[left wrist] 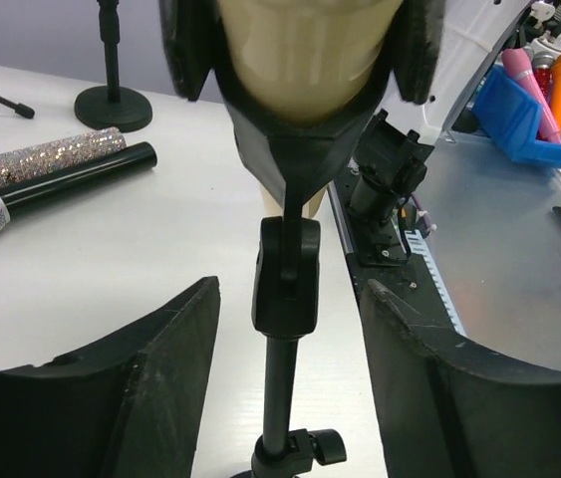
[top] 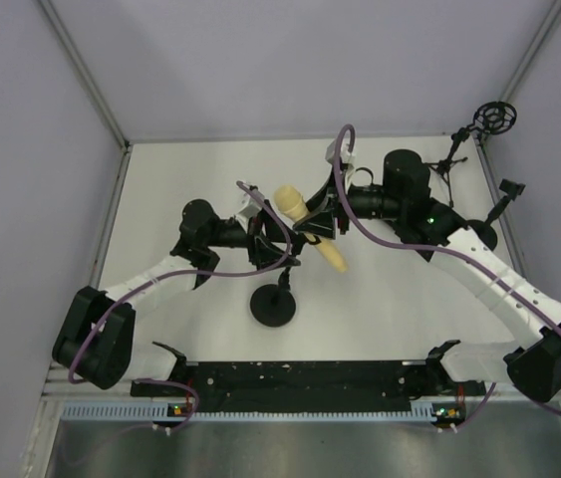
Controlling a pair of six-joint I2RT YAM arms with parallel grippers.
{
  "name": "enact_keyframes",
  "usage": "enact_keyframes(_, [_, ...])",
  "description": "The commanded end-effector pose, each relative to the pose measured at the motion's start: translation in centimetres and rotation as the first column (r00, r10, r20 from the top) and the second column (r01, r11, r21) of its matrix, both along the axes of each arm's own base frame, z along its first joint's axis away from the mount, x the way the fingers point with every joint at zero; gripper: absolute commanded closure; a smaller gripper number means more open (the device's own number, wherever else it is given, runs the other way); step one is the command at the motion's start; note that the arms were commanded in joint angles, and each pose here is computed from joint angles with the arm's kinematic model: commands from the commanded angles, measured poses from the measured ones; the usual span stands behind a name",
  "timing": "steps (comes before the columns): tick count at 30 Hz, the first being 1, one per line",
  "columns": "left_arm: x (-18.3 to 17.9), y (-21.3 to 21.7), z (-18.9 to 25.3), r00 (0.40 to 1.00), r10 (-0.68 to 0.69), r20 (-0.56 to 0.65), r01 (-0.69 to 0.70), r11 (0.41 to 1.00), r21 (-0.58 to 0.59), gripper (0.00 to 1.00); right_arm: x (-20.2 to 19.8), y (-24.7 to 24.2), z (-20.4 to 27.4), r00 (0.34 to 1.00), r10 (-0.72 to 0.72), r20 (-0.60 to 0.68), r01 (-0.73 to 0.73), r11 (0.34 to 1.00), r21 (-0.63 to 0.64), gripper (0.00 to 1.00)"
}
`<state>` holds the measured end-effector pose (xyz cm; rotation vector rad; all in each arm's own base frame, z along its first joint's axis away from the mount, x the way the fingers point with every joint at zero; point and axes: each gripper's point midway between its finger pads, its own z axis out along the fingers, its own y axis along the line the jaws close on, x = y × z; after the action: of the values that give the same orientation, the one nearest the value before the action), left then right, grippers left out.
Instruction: Remove the microphone from the stand
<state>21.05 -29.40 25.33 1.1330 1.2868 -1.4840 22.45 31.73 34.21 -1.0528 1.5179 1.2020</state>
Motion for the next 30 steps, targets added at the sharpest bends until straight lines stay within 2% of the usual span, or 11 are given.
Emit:
enact_keyframes(1, [-0.7, -0.4, 3.0, 0.996, -0.033, 0.081, 0.039, 0.997, -0.067, 0.39, 0.1, -0.6, 2.8, 0.996, -0.025, 0.088, 0.019, 0.997, 0.074, 1.0])
enact_keyframes(4, [-1.1, -0.8, 2.8, 0.995, -0.056, 0.078, 0.061, 0.996, -0.062, 0.52, 0.2, -0.9, 2.9, 0.996, -0.034, 0.088, 0.026, 0.996, 0.082, 1.0])
enact_keyframes(6, [-1.2, -0.9, 2.6, 0.995, -0.061, 0.076, 0.065, 0.996, -0.057, 0.67, 0.3, -1.1, 3.0, 0.995, -0.039, 0.088, 0.031, 0.996, 0.088, 1.0])
enact_keyframes(8, [-1.2, -0.9, 2.5, 0.995, -0.059, 0.077, 0.063, 0.997, -0.054, 0.88, 0.3, -1.2, 3.1, 0.996, -0.039, 0.085, 0.032, 0.995, 0.092, 1.0])
enact_keyframes(10, [-1.1, -0.9, 2.4, 0.996, -0.05, 0.071, 0.054, 0.997, -0.05, 1.0, 0.3, -1.3, 3.3, 0.996, -0.042, 0.084, 0.033, 0.995, 0.099, 1.0])
enact_keyframes(30, [0.2, -0.5, 1.2, 0.996, 0.028, 0.084, -0.029, 1.0, 0.003, 1.0, 1.4, -4.5, 5.9, 0.977, -0.158, 0.141, 0.131, 0.974, 0.183, 1.0])
